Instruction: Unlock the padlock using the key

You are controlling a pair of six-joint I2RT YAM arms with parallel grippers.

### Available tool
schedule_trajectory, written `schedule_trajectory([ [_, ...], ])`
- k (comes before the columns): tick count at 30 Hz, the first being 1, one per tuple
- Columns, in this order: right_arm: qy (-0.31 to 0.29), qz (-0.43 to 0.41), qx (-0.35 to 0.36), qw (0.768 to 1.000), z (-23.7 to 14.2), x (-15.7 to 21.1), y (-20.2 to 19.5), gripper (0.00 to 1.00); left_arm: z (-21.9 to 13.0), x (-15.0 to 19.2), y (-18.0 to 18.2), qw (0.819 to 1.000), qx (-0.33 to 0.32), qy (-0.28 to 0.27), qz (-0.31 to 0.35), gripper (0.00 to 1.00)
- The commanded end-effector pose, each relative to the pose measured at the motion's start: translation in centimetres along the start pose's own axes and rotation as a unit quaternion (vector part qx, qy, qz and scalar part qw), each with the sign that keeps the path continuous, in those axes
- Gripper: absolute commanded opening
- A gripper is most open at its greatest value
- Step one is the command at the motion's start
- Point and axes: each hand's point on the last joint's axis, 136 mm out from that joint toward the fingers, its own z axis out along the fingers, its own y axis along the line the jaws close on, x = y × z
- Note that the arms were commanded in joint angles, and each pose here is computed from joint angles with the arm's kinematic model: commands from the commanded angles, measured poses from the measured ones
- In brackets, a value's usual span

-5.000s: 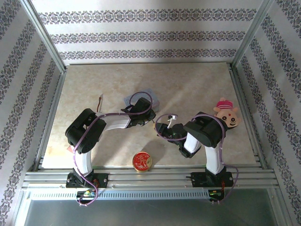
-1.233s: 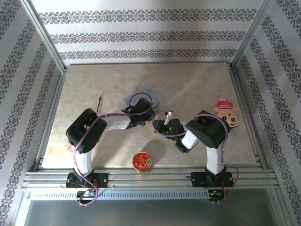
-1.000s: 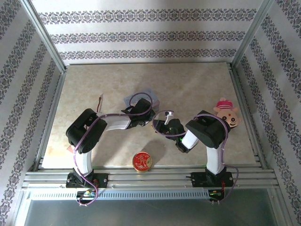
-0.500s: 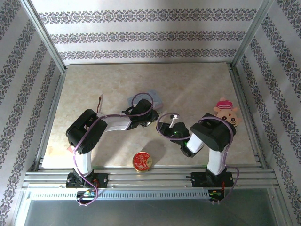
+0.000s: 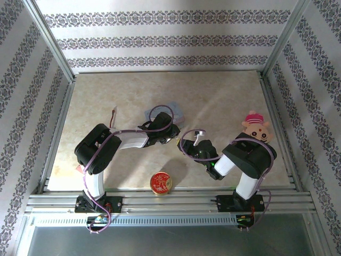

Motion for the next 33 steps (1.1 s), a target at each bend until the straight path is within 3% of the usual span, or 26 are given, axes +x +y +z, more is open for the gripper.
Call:
schedule_trajectory([
  [1,-0.004,0.002,-0.002,1.0,0.5,-0.3,0.5,0.3,0.1,3.6,2.3,0.996,-0.027,0.074,-0.029,0.0],
  [15,0.003,0.01,-0.006,1.0,2.1,-0.6,0.2,0.23,0.2,3.7,2.3,0.996,-0.027,0.08,-0.03,0.0],
  [27,-0.004,0.012,-0.012,1.0,1.9,-1.0,0.3,0.0,0.3,3.8,2.3,0.996,-0.026,0.082,-0.031,0.0],
  [33,-0.006,0.012,-0.018,1.0,2.1,-1.2,0.6,0.0,0.4,4.0,2.4,0.996,-0.026,0.086,-0.029,0.0],
])
